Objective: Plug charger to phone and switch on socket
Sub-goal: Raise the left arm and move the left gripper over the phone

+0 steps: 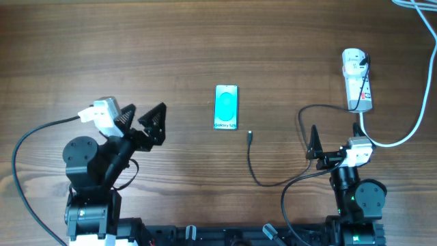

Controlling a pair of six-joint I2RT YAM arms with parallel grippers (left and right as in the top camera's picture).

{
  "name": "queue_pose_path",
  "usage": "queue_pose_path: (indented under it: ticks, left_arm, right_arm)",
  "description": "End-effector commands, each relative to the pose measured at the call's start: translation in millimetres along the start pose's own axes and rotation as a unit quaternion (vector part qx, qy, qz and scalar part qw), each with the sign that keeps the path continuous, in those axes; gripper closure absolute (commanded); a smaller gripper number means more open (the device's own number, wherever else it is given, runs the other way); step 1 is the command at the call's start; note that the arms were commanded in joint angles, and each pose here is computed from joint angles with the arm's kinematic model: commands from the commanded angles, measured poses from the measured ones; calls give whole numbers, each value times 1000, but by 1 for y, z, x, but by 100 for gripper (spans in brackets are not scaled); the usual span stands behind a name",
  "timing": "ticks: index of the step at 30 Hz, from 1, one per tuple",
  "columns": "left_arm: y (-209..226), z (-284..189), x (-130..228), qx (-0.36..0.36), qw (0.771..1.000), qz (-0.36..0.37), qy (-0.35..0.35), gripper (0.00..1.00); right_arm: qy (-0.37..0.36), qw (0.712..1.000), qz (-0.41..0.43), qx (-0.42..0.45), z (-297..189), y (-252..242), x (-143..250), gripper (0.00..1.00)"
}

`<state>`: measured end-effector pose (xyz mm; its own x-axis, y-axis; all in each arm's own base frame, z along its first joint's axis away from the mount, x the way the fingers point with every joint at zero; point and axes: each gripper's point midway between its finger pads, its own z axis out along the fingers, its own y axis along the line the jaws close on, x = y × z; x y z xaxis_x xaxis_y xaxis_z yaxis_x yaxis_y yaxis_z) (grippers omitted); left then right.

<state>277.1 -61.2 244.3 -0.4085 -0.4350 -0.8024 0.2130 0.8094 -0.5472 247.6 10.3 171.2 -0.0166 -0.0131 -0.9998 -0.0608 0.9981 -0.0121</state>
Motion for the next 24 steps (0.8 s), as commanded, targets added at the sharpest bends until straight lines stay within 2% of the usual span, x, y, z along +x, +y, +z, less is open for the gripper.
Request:
queue_pose_path:
  ticks: [1,4,6,9,11,14,17,24]
  left_arm:
    - [-17,-1,-3,29,999,-14,31,0]
    - [-19,1,-11,7,997,-6,73,1]
    - [-14,2,-16,-32,992,-4,118,1]
    - [0,0,-19,-122,971,-10,203,0]
    - [2,2,-19,-147,961,-13,233,0]
    - [-2,14,-22,-138,962,-18,234,0]
    - [-6,16,-22,-134,962,-59,231,0]
    - [-6,12,-13,-136,957,-68,249,0]
  right_arm:
    - [0,1000,-6,6,0,-2,0,0]
    - [0,1000,-6,6,0,-2,0,0]
    - [0,1000,-5,6,0,-2,0,0]
    - [0,1000,-5,6,0,-2,0,0]
    - [0,1000,-5,6,0,-2,0,0]
    - [0,1000,-5,6,0,-2,0,0]
    - [0,1000,-5,6,0,-2,0,0]
    - [0,1000,-5,6,0,-2,0,0]
